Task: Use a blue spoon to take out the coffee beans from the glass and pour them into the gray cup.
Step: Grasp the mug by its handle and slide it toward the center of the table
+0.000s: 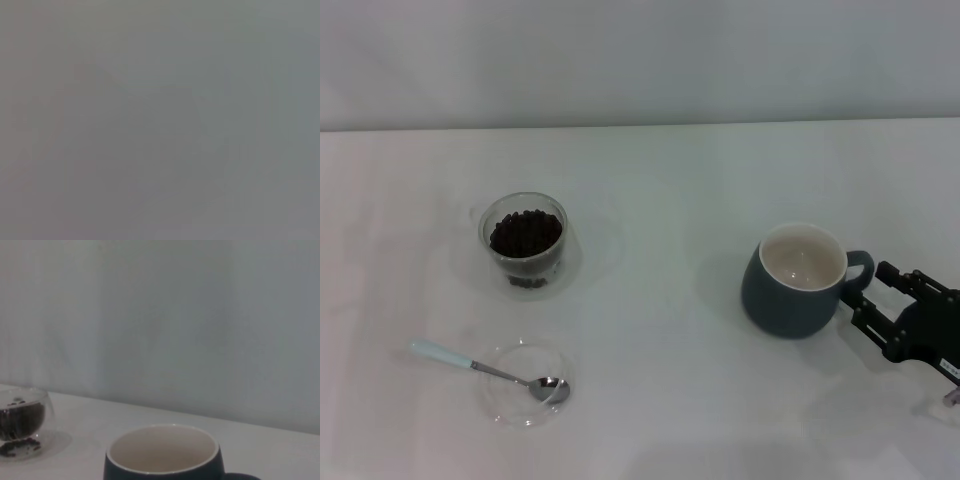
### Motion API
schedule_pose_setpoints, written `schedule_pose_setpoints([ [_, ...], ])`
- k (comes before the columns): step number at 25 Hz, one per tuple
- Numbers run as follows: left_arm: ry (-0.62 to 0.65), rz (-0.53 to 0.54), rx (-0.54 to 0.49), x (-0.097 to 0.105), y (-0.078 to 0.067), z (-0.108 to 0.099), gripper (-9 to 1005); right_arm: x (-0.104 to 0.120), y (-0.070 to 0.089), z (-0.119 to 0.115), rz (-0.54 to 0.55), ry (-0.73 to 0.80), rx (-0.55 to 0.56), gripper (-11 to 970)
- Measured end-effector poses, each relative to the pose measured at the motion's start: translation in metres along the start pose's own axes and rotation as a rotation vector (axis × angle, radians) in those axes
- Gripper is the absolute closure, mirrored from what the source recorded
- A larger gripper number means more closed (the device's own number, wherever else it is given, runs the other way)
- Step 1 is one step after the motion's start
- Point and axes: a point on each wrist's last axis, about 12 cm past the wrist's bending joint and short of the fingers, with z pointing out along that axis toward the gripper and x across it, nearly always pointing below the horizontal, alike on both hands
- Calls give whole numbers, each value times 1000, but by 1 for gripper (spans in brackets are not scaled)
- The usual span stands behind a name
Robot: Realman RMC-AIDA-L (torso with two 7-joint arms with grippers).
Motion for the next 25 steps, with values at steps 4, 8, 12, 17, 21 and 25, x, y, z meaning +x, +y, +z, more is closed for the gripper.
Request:
schedule_pose_setpoints([
  [4, 2, -1, 0, 0, 0, 0, 136, 0, -1, 5, -5, 18, 5, 390],
  [8, 3, -1, -1, 1, 0, -1, 136, -1, -3, 11, -9, 29, 8, 393],
  [12, 2, -1, -1, 1, 0, 0, 136, -4, -3, 15, -15, 24, 1, 396],
  [17, 2, -2, 1, 1, -1, 0, 136, -5, -3, 17, -20, 22, -7, 399],
  [21, 1, -2, 1, 0, -1, 0, 137, -6, 0, 17, -19, 14, -26, 402],
  [25, 1, -2, 1, 0, -1, 0, 137, -7, 1, 17, -14, 7, -36, 405],
])
